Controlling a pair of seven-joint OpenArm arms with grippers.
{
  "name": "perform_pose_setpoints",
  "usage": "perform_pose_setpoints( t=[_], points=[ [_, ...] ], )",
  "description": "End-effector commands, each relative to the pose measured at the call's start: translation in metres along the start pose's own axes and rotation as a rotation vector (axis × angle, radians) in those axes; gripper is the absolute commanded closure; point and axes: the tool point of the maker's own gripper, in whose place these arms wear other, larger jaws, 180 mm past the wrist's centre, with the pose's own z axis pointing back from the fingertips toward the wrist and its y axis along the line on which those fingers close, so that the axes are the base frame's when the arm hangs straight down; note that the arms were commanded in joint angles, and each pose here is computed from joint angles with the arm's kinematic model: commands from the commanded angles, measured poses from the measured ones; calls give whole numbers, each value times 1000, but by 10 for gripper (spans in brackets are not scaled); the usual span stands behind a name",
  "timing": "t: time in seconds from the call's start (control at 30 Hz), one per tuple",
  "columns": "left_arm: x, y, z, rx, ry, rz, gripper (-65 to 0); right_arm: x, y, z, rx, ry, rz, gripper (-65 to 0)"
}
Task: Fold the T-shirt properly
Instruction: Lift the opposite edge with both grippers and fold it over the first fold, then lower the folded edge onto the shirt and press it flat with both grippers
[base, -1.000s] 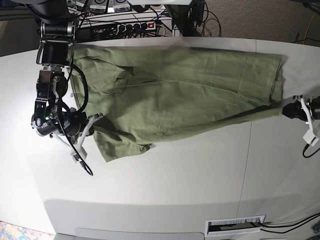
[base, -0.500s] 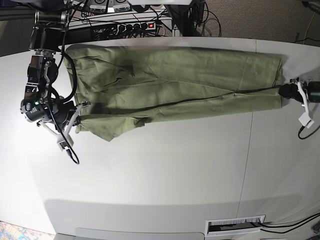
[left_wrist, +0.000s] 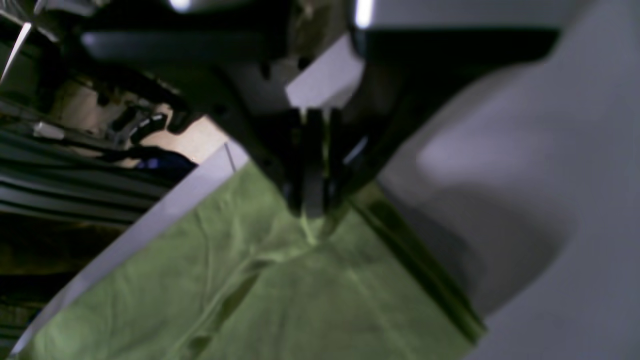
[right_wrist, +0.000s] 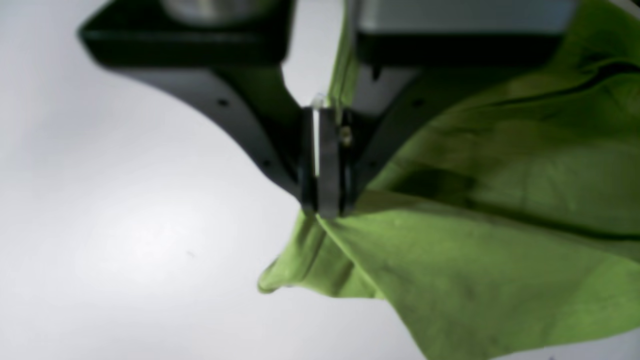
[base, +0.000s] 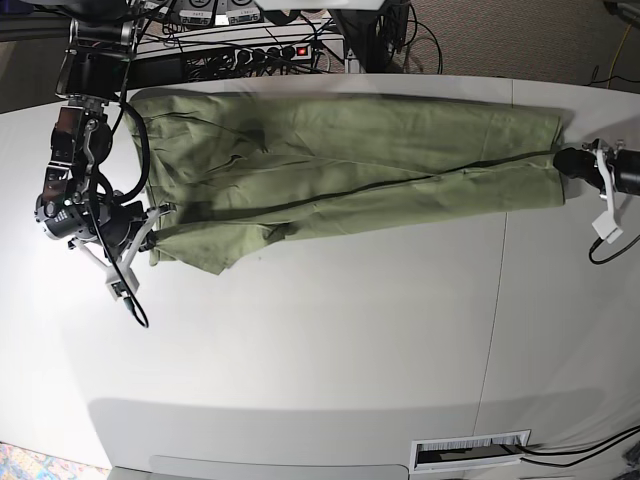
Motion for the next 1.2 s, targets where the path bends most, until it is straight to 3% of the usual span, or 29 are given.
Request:
perform_pose_setpoints(
  t=[0.0,0.23,0.67,0.83,1.0,1.1,1.17],
  points=[
    [9,3,15,17,-21,-9,0,15,-12,9,-38,-48,14,0],
    [-10,3,12,15,23,15,0,15,-24,10,-102,-49,32,0],
    [-31,6,17,27,100,29,0,-5,-20,7,-95,22,30,0],
    [-32,5,15,21,98,33,0,-13,-18,5,-90,45,29,0],
    [-19,5,14,23,23,32,0,-14,-18,5,-89,46,29,-23],
    [-12,7,14,34,-12,26,-200,-9,-14,5,-68,23,24,-149],
    [-11,9,14,44,-16,22,-240,-3,-9,4,-42,-11,16,-204]
  ],
)
